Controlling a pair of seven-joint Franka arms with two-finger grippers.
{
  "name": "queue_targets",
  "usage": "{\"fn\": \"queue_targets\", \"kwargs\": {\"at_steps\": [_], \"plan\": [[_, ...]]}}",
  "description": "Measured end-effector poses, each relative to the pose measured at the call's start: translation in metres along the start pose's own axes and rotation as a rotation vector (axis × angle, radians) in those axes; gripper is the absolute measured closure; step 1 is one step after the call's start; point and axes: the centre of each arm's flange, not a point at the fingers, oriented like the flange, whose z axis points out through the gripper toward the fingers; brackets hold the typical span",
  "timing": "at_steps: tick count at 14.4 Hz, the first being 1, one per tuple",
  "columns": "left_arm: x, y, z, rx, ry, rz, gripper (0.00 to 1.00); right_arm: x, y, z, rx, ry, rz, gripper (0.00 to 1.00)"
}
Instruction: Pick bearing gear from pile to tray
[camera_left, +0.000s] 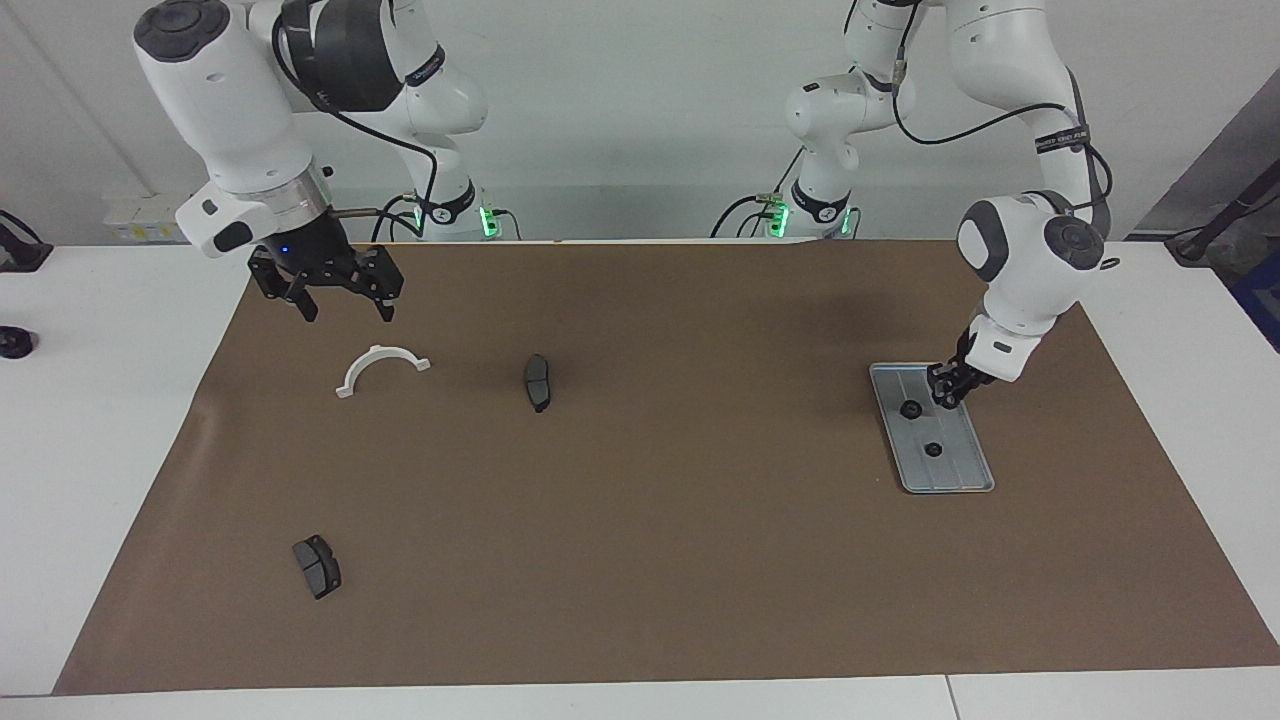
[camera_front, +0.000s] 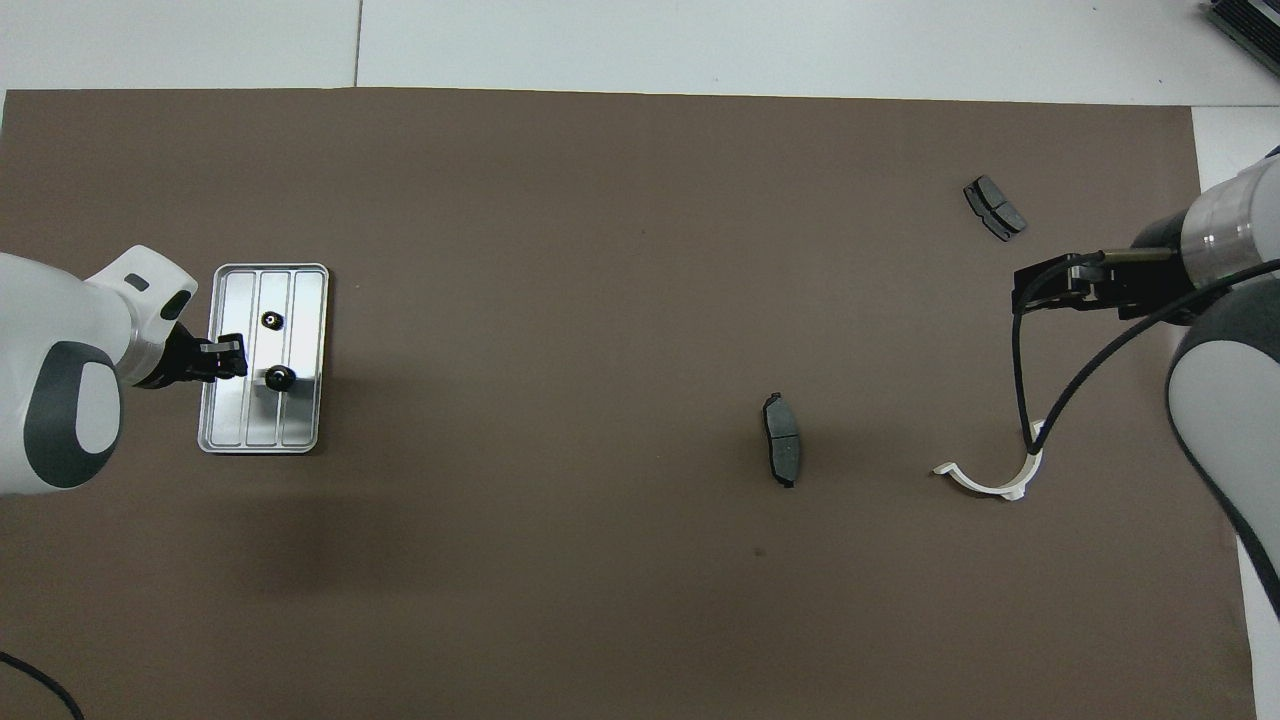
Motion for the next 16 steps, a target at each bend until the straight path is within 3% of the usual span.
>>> {"fn": "queue_targets", "kwargs": {"at_steps": [2, 3, 8, 9, 13, 16], "plan": [[-0.011, -0.004, 0.006, 0.001, 0.008, 0.002, 0.66, 0.0, 0.009, -0.004, -0.002, -0.003, -0.001, 0.0], [-0.014, -0.003, 0.007, 0.002, 0.012, 0.005, 0.6, 0.0, 0.013, -0.006, -0.003, -0.003, 0.001, 0.0], [-0.013, 0.0, 0.002, 0.0, 0.041, 0.01, 0.04, 0.0, 0.021, -0.015, -0.008, -0.028, 0.007, 0.0], [-0.01, 0.0, -0.002, 0.0, 0.05, 0.011, 0.0, 0.001, 0.022, -0.015, -0.009, -0.029, 0.008, 0.0], [0.006, 0.012, -0.035, -0.002, 0.111, 0.051, 0.0, 0.001, 0.02, -0.014, -0.01, -0.032, 0.005, 0.0], [0.007, 0.035, -0.065, 0.006, 0.066, 0.147, 0.0, 0.0, 0.022, -0.012, -0.01, -0.037, 0.009, 0.0]]}}
